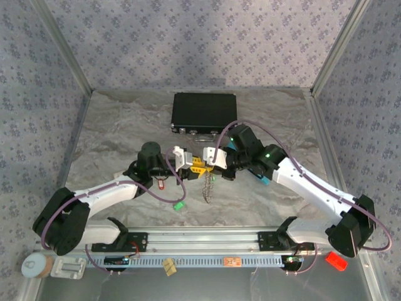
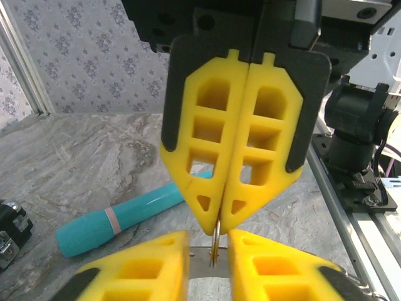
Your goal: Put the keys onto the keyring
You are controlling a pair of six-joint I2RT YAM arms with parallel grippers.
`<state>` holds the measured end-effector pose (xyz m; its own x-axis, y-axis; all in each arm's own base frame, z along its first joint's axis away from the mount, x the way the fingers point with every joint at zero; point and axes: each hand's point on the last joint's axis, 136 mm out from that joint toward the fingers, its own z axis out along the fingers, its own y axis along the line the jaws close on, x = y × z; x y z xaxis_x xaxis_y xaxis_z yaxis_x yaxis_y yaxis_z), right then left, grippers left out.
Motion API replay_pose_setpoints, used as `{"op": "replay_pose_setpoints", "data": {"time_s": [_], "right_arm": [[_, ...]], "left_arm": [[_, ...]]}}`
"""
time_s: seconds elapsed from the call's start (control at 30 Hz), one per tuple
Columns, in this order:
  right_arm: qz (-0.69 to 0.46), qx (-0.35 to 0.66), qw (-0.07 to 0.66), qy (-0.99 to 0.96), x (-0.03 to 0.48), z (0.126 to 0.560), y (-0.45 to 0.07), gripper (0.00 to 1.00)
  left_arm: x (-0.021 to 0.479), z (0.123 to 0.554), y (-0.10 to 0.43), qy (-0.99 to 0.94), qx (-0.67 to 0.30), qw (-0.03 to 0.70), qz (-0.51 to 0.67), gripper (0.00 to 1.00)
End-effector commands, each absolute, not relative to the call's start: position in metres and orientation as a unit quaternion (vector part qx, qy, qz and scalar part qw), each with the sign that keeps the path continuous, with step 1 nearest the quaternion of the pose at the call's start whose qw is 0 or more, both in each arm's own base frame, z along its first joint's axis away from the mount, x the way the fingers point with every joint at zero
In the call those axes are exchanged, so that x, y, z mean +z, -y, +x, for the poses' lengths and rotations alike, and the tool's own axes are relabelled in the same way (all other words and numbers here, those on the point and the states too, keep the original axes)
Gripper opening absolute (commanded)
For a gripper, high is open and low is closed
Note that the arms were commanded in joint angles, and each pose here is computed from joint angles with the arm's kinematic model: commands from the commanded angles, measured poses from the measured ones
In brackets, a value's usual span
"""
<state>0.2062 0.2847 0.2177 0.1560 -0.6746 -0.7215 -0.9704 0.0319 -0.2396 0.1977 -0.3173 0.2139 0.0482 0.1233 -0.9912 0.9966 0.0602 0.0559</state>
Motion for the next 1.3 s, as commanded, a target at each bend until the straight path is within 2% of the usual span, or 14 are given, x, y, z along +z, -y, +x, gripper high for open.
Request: {"op": "replay_pose_setpoints", "data": {"time_s": [0.0, 0.13, 0.23, 0.3, 0.37, 0.47, 0.7, 1.13, 1.27], "right_arm": [[-0.673, 0.202, 0.385, -0.598, 0.235, 0.207, -0.292, 0.0], [-0.671, 0.214, 0.387, -0.595, 0.238, 0.205, -0.293, 0.0], [-0.669, 0.223, 0.389, -0.593, 0.24, 0.203, -0.294, 0.0], [-0.656, 0.236, 0.402, -0.594, 0.244, 0.204, -0.294, 0.01], [-0.626, 0.27, 0.427, -0.594, 0.252, 0.206, -0.288, 0.22], [-0.567, 0.342, 0.463, -0.589, 0.262, 0.21, -0.278, 0.29], [-0.547, 0.375, 0.469, -0.583, 0.25, 0.206, -0.277, 0.28], [-0.533, 0.359, 0.471, -0.605, 0.234, 0.216, -0.273, 0.23], [-0.534, 0.368, 0.471, -0.598, 0.237, 0.215, -0.276, 0.18]], "left_arm": [[0.228, 0.194, 0.322, -0.504, -0.447, 0.506, 0.539, 0.15], [0.225, 0.194, 0.322, -0.508, -0.445, 0.498, 0.544, 0.09], [0.225, 0.194, 0.323, -0.506, -0.444, 0.499, 0.545, 0.0], [0.227, 0.194, 0.323, -0.501, -0.445, 0.506, 0.543, 0.0], [0.233, 0.194, 0.321, -0.491, -0.447, 0.524, 0.535, 0.0], [0.241, 0.196, 0.319, -0.474, -0.454, 0.556, 0.51, 0.0], [0.252, 0.197, 0.317, -0.449, -0.484, 0.582, 0.474, 0.0], [0.252, 0.195, 0.318, -0.442, -0.499, 0.578, 0.47, 0.0], [0.253, 0.195, 0.319, -0.44, -0.502, 0.579, 0.469, 0.0]]}}
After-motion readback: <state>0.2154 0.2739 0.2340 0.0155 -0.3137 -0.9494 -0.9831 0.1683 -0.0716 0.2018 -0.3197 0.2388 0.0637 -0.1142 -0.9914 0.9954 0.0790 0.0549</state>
